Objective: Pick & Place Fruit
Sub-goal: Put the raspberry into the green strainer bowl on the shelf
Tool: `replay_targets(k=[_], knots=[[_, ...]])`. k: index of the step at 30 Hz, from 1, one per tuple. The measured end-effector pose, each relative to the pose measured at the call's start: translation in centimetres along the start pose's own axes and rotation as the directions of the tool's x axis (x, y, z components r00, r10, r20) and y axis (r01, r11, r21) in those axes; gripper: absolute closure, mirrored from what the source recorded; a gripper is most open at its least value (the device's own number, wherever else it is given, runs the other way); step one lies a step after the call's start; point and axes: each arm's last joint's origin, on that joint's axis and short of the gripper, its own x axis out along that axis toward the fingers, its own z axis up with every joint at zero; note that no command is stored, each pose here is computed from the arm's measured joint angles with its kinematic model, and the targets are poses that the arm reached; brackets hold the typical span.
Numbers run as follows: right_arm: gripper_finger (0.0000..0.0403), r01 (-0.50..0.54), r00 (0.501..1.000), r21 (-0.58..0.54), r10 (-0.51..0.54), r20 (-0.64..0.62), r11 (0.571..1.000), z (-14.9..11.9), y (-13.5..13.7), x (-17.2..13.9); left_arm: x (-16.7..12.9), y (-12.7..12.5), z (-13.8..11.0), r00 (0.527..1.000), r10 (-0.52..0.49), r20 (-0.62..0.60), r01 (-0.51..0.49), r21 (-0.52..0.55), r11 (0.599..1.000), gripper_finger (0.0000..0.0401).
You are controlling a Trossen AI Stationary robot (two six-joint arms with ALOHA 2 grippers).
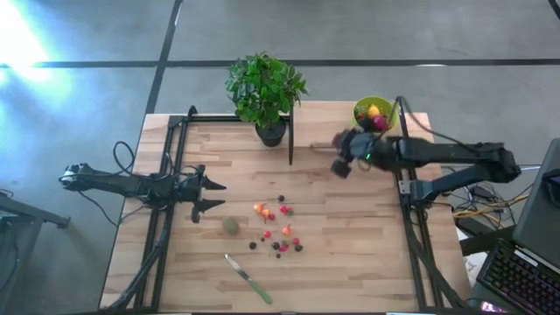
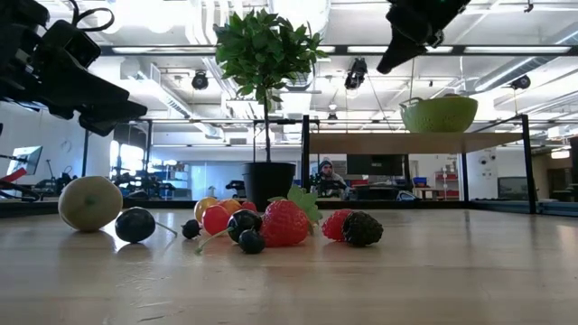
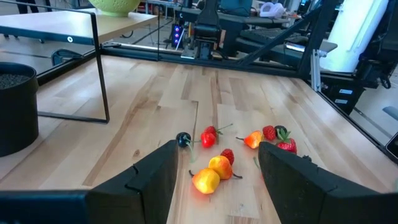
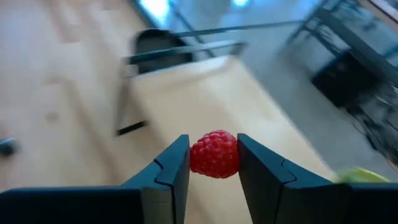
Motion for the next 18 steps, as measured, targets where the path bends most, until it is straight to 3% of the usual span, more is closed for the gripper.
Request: replay_targets(k=[5, 11, 18], knots=[[0.0294, 0.098, 0.995, 0.082, -0.097, -0.012, 0.992, -0.2, -4.1, -0.1, 0.0, 0.0, 0.0, 1.000, 0.000, 0.000, 0.000, 0.000, 1.000, 0.0172], [0.0295, 0.198, 0.980, 0.217, -0.192, -0.048, 0.956, -0.7, -7.0, 0.3, 0.0, 0.0, 0.0, 1.000, 0.000, 0.000, 0.000, 0.000, 1.000, 0.0172], [0.0294, 0.268, 0.960, 0.213, -0.243, -0.138, 0.940, -1.6, -9.1, 1.5, 0.0, 0.0, 0.0, 1.000, 0.000, 0.000, 0.000, 0.000, 1.000, 0.0172]])
